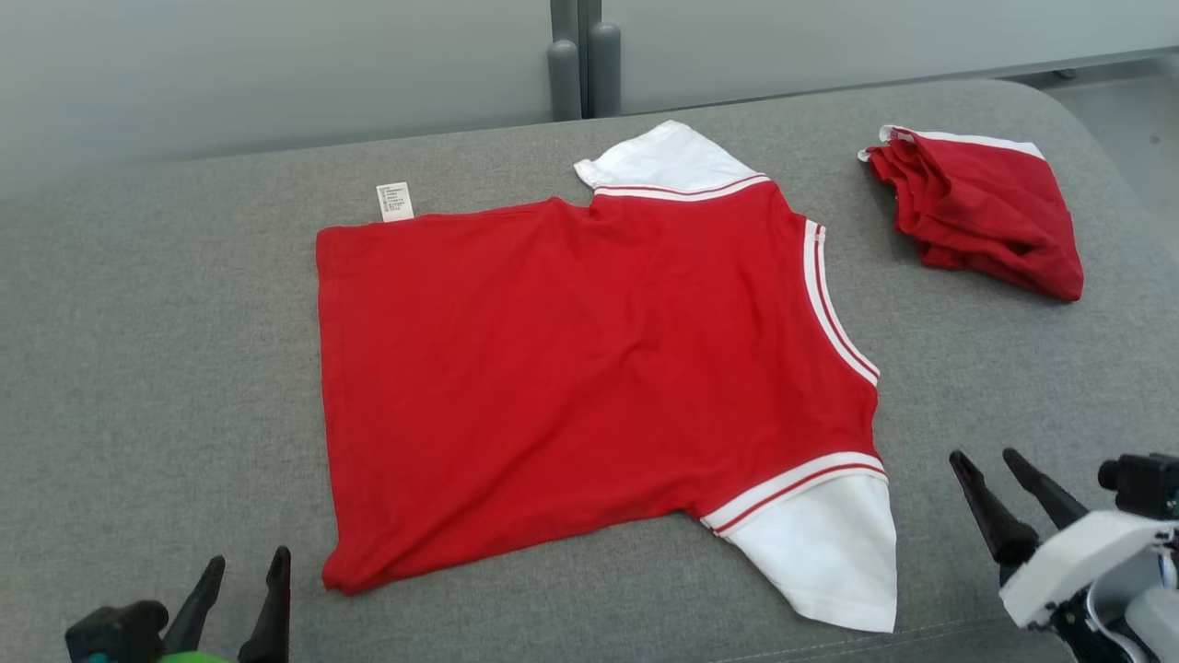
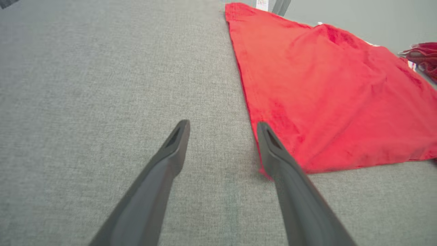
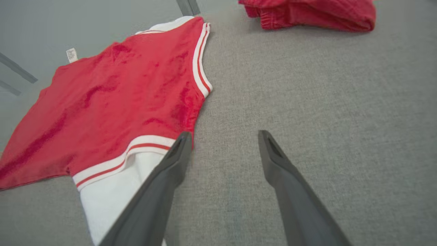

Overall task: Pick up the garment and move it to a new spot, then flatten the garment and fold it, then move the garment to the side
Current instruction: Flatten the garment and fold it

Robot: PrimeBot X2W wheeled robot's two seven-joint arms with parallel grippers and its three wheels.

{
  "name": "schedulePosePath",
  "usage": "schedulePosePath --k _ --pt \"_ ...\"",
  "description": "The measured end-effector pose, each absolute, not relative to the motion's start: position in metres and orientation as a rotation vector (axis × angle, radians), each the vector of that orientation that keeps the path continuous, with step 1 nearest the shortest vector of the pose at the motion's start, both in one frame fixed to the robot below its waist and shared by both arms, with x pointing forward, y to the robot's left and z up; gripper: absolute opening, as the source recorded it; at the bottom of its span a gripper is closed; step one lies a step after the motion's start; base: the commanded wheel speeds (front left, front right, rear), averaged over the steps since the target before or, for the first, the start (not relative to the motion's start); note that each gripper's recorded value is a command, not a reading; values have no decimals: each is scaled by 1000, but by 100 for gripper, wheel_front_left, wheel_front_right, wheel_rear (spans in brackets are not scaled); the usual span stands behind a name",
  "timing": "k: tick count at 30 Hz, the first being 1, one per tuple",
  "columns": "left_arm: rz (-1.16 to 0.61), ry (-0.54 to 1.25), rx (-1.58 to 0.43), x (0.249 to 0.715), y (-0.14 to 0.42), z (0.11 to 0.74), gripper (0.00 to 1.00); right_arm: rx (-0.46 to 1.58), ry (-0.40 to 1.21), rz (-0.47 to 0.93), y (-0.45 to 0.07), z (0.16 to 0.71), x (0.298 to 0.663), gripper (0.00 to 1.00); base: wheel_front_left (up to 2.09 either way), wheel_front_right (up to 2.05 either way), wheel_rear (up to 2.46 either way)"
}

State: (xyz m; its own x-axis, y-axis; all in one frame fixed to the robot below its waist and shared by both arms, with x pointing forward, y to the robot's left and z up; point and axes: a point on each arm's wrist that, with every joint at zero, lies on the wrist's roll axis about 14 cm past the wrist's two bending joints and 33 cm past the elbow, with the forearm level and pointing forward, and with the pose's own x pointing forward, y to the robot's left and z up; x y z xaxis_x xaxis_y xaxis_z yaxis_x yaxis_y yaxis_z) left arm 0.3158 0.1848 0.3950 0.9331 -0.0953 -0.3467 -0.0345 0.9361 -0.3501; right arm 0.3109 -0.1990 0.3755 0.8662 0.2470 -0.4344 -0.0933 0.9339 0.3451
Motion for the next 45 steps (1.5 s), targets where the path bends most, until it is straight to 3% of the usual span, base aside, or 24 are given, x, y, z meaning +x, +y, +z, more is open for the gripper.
schedulePosePath --k 6,20,45 --pt "-77 181 -396 342 169 446 100 235 213 289 -167 456 364 100 0 0 0" --pt "-83 -22 -426 357 147 509 100 209 -40 278 -142 531 374 100 0 0 0" --pt "-63 -10 -401 348 136 502 100 193 -53 215 -134 523 365 100 0 0 0"
